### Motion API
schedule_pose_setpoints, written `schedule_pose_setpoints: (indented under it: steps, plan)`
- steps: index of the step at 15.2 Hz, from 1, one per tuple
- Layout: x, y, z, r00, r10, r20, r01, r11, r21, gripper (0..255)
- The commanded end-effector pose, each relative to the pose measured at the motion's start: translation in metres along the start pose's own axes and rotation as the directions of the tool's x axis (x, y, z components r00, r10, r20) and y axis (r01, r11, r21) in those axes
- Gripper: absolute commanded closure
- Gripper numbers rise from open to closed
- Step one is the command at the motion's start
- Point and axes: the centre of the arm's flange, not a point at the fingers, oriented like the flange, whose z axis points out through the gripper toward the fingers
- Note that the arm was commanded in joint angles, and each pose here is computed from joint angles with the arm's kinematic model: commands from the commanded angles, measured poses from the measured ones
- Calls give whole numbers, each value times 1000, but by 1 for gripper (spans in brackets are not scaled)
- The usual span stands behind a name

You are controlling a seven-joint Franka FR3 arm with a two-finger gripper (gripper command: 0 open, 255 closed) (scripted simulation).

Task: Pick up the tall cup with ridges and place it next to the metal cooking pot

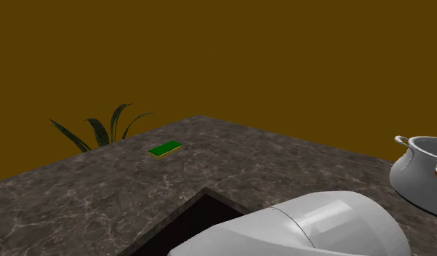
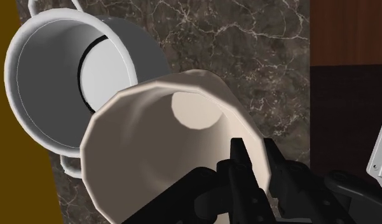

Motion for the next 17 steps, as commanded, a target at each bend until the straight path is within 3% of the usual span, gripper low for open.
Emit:
schedule_pose_setpoints:
  steps: [1,17]
  plan:
    - [1,-1,10,1000,0,0,0,1000,-1,255]
    - [11,-8,94,1000,0,0,0,1000,-1,255]
